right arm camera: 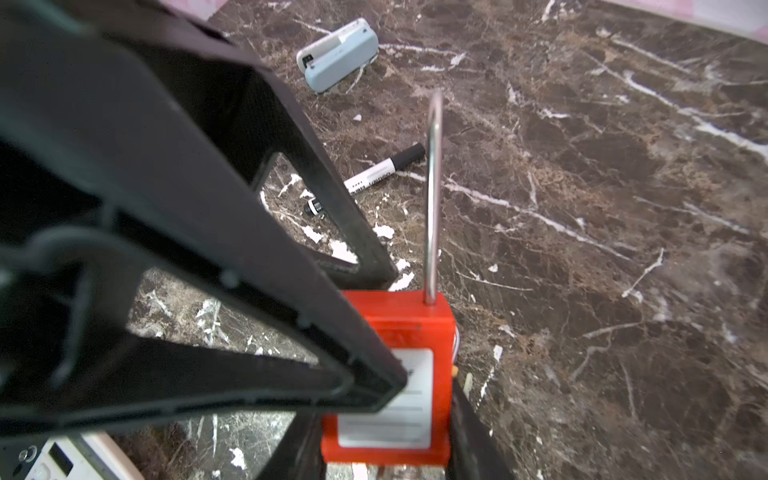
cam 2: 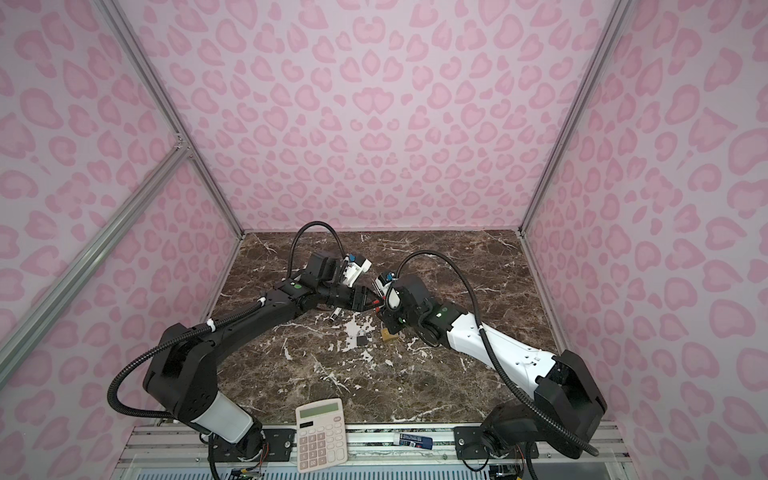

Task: Lock with the key

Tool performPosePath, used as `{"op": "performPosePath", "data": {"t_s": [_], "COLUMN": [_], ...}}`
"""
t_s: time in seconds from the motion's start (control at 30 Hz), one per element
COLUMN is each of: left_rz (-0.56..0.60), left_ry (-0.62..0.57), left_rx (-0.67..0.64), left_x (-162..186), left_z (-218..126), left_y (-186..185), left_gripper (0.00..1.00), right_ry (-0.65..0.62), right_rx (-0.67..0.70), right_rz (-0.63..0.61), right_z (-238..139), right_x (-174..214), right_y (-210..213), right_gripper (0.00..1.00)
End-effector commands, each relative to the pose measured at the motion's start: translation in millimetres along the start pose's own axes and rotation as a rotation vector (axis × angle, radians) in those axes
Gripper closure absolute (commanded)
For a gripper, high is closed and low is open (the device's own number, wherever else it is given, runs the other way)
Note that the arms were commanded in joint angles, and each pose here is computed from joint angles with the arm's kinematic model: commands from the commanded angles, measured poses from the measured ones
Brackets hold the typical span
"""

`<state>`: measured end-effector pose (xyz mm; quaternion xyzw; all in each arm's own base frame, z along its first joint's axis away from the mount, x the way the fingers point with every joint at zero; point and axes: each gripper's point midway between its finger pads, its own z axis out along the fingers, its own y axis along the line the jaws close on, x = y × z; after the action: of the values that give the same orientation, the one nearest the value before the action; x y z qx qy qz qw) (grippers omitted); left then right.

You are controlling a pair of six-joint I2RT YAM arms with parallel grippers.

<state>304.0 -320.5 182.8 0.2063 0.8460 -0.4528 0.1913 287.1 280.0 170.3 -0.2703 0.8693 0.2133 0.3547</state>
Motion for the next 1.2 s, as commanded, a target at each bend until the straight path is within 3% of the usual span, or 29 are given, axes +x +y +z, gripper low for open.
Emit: {"op": "performPosePath", "data": {"t_s": [0.0,0.47,0.53,0.6,0.7,0.9,1.07,1.17], "left_rz": [0.030,0.034,0.031,0.032,0.035,0.035,0.032,0.031], "left_ry": [-0.022,-0.031,-0.035,-0.047,-0.083,-0.196,-0.375,-0.492], "left_rx": [0.031,0.041,0.057,0.073,0.083,0.120,0.259,0.345], "left_x": [-7,-10,-12,-16,-24,-48,-72,-85], "left_z": [-3,-5,-5,-6,-12,-40,-83,-114], "left_y": [-10,-14,-17,-20,-24,-32,-50,-63], "left_gripper": [0.54,0.95,0.96,0.96,0.96,0.96,0.96,0.96], "right_ry": [-0.066,-0.110,-0.114,-0.131,-0.176,-0.349,-0.560,-0.609], "right_rx": [0.011,-0.002,-0.003,-0.005,-0.006,-0.055,-0.228,-0.325], "right_rz": [-0.029,-0.088,-0.085,-0.091,-0.092,0.019,0.241,0.383], "right_z": [-1,-3,-5,-10,-21,-59,-100,-117], "right_x": [-13,-18,-19,-22,-29,-52,-84,-100], "right_y": [-1,6,6,7,7,-4,-19,-27], "right_gripper": [0.79,0.77,0.69,0.49,0.42,0.38,0.38,0.34]}}
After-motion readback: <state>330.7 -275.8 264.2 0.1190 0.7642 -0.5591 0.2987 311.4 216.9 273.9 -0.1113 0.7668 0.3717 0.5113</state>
